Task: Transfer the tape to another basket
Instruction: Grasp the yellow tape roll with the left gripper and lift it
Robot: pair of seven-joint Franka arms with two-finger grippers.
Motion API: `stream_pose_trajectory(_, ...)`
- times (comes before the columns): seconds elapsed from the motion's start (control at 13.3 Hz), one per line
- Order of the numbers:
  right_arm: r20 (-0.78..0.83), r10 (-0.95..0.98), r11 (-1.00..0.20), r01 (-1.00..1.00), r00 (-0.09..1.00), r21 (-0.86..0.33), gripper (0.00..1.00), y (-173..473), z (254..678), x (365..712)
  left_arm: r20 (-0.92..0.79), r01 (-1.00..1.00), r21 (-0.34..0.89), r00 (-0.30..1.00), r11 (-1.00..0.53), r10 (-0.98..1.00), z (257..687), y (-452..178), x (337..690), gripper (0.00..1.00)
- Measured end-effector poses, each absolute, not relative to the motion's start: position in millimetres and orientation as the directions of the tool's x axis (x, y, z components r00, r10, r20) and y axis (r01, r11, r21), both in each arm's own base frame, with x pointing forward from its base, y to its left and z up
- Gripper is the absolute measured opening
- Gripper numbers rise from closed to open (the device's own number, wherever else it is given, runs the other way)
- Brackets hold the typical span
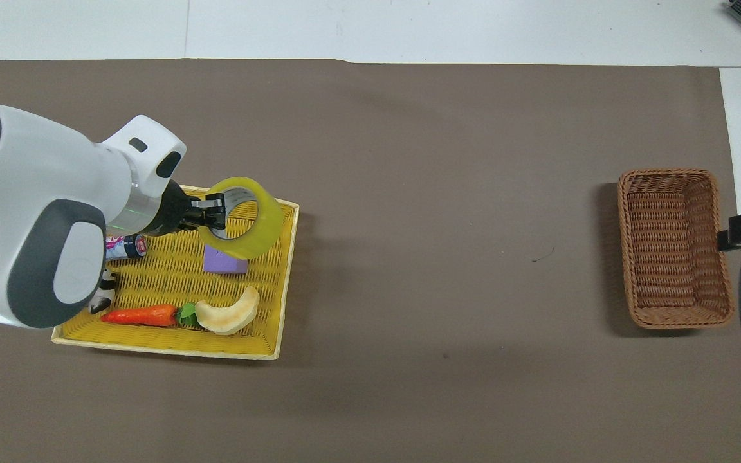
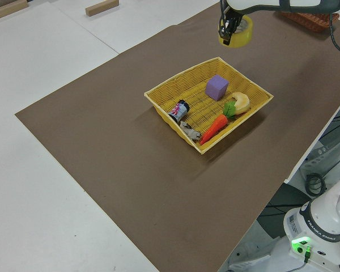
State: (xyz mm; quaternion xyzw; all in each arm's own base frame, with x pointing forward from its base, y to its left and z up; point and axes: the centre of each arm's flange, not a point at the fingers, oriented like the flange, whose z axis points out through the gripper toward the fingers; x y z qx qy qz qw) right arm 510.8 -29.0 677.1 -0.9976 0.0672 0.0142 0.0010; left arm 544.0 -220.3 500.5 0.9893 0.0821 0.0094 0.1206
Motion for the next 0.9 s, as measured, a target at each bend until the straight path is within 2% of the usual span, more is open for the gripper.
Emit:
stream_pose_trajectory(0.3,-0.028,-0.135,-0.991,-0.135,0.990,0.000,1.00,-30,677,511,0.048,0.254,0.325,0.957,-0.911,0.284,514,-293,524,0.22)
stream_pose_trajectory(0.53,-0.014,-0.130,-0.991,-0.130,0.991,-0.001,1.00,-27,684,510,0.011,0.361,0.435,0.914,-0.825,0.405,526,-332,511,0.22)
stream_pose_trajectory(0.9,0.020,-0.100,-0.994,-0.099,0.995,-0.037,1.00,3,676,518,-0.001,0.342,0.503,0.918,-0.793,0.396,536,-376,489,0.22)
